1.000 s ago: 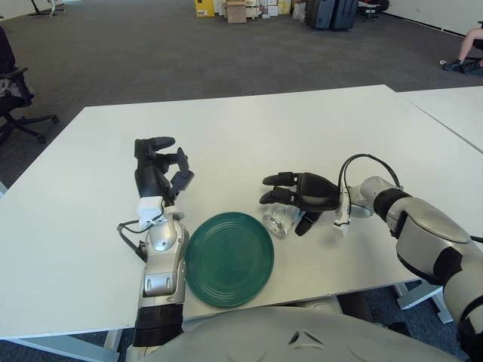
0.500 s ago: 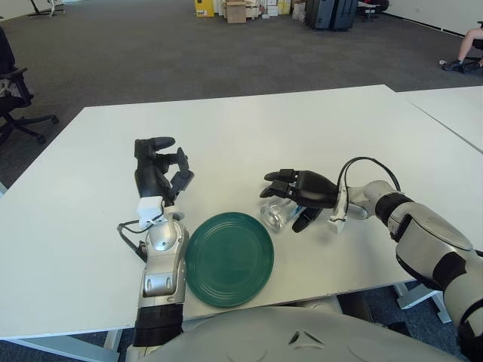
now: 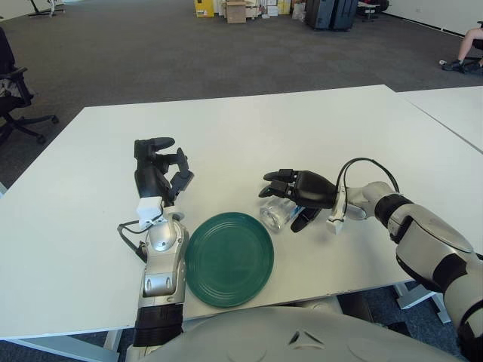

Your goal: Put the bottle into the plate.

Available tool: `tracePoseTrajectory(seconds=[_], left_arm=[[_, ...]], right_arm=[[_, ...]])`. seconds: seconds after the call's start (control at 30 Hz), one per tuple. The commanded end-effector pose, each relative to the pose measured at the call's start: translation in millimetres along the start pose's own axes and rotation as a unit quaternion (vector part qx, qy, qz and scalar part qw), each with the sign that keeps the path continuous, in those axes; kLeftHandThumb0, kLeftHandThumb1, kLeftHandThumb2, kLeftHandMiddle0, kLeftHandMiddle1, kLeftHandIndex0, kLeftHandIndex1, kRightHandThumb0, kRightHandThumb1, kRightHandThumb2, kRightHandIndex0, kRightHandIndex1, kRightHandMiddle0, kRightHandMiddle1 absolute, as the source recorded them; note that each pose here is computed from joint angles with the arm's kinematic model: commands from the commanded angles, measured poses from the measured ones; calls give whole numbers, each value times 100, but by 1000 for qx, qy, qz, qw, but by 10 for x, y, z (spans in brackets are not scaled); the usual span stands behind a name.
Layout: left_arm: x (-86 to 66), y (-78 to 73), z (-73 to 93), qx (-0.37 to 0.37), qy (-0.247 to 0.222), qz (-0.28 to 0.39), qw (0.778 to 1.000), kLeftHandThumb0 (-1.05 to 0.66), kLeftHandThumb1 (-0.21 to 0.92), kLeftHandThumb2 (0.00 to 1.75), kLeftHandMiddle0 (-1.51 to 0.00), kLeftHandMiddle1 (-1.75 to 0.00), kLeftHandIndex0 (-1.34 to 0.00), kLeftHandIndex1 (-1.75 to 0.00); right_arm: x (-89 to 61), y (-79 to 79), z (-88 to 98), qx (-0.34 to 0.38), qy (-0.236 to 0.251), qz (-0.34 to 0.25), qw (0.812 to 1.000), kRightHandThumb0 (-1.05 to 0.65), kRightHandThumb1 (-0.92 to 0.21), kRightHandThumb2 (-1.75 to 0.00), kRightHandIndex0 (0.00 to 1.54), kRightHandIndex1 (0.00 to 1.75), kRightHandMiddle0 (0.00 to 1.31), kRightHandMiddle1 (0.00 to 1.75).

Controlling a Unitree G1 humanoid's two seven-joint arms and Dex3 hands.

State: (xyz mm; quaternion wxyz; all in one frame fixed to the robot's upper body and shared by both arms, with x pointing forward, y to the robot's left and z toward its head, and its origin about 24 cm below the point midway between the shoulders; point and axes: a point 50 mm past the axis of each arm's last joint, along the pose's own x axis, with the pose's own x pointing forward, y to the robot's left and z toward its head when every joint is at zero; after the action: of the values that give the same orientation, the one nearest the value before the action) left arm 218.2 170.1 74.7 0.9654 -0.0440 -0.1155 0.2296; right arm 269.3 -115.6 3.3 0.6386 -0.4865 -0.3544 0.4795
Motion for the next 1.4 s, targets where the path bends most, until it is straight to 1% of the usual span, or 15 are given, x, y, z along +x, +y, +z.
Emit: tracePoseTrajectory(seconds=[0.0, 0.2, 0.4, 0.5, 0.57, 0.6, 0.63, 0.67, 0.7, 0.73, 0.77, 0.83, 0.93, 1.03, 1.37], left_arm=[[23, -41, 26, -15, -1, 7, 1000, -39, 73, 79, -45, -161, -31, -175], [24, -50, 33, -15, -4, 7, 1000, -39, 72, 79, -46, -161, -32, -175], [24, -60, 38, -17, -4, 8, 1000, -39, 73, 79, -46, -161, -32, -175], [23, -64, 42, -17, -5, 8, 1000, -39, 73, 79, -46, -161, -32, -175], [23, -67, 44, -18, -5, 9, 1000, -39, 72, 79, -46, -161, -32, -175], [22, -67, 44, -19, -4, 9, 1000, -39, 72, 79, -46, -161, -32, -175], [22, -67, 44, -19, -3, 9, 1000, -39, 72, 79, -46, -161, -32, -175], [22, -68, 45, -18, -3, 9, 1000, -39, 72, 80, -45, -161, -32, -175], [23, -69, 47, -18, -3, 10, 1000, -39, 72, 80, -45, -161, -32, -175], [22, -71, 48, -17, -4, 10, 1000, -39, 72, 80, -45, -160, -32, -175], [21, -72, 48, -17, -4, 10, 1000, -39, 72, 80, -45, -160, -32, -175], [20, -72, 51, -17, -4, 10, 1000, -39, 72, 80, -44, -160, -32, -175], [15, -73, 56, -18, -3, 12, 1000, -39, 72, 80, -43, -160, -32, -175], [11, -73, 62, -19, -2, 14, 1000, -39, 72, 79, -43, -160, -32, -175], [5, -74, 82, -19, -5, 17, 1000, -39, 72, 79, -44, -161, -32, -175]], right_arm=[[-51, 121, 44, 9, -1, 25, 1000, -67, -66, -56, 44, 2, 0, 89], [-58, 145, 69, 10, -6, 18, 1000, -66, -67, -55, 46, 3, 0, 90], [-59, 152, 92, 7, -17, 12, 1000, -62, -66, -55, 49, 4, 0, 91], [-60, 160, 106, 4, -23, 8, 1000, -58, -63, -59, 53, 6, 1, 95], [-60, 170, 118, 1, -28, 6, 1000, -54, -60, -64, 58, 11, 4, 97], [-59, 169, 119, -4, -31, 2, 1000, -51, -58, -68, 58, 25, 7, 99], [-59, 167, 118, -8, -33, -1, 999, -33, -56, -75, 60, 62, 20, 123], [-60, 177, 121, -15, -33, -8, 999, -21, -55, -80, 61, 87, 28, 139], [-61, 185, 123, -21, -34, -12, 999, -17, -50, -89, 64, 99, 31, 146], [-68, 202, 125, -31, -34, -20, 999, -11, -42, -102, 67, 116, 36, 156], [-73, 214, 126, -39, -34, -25, 998, -9, -38, -110, 68, 125, 39, 160], [-83, 224, 122, -56, -36, -37, 997, -4, -25, -132, 73, 148, 46, 169], [-93, 232, 117, -76, -39, -50, 995, -1, -18, -144, 75, 162, 50, 173], [-101, 239, 114, -90, -42, -58, 993, -1, -15, -149, 76, 167, 51, 174], [-143, 257, 87, -118, -41, -51, 991, 0, -15, -152, 75, 172, 50, 175]])
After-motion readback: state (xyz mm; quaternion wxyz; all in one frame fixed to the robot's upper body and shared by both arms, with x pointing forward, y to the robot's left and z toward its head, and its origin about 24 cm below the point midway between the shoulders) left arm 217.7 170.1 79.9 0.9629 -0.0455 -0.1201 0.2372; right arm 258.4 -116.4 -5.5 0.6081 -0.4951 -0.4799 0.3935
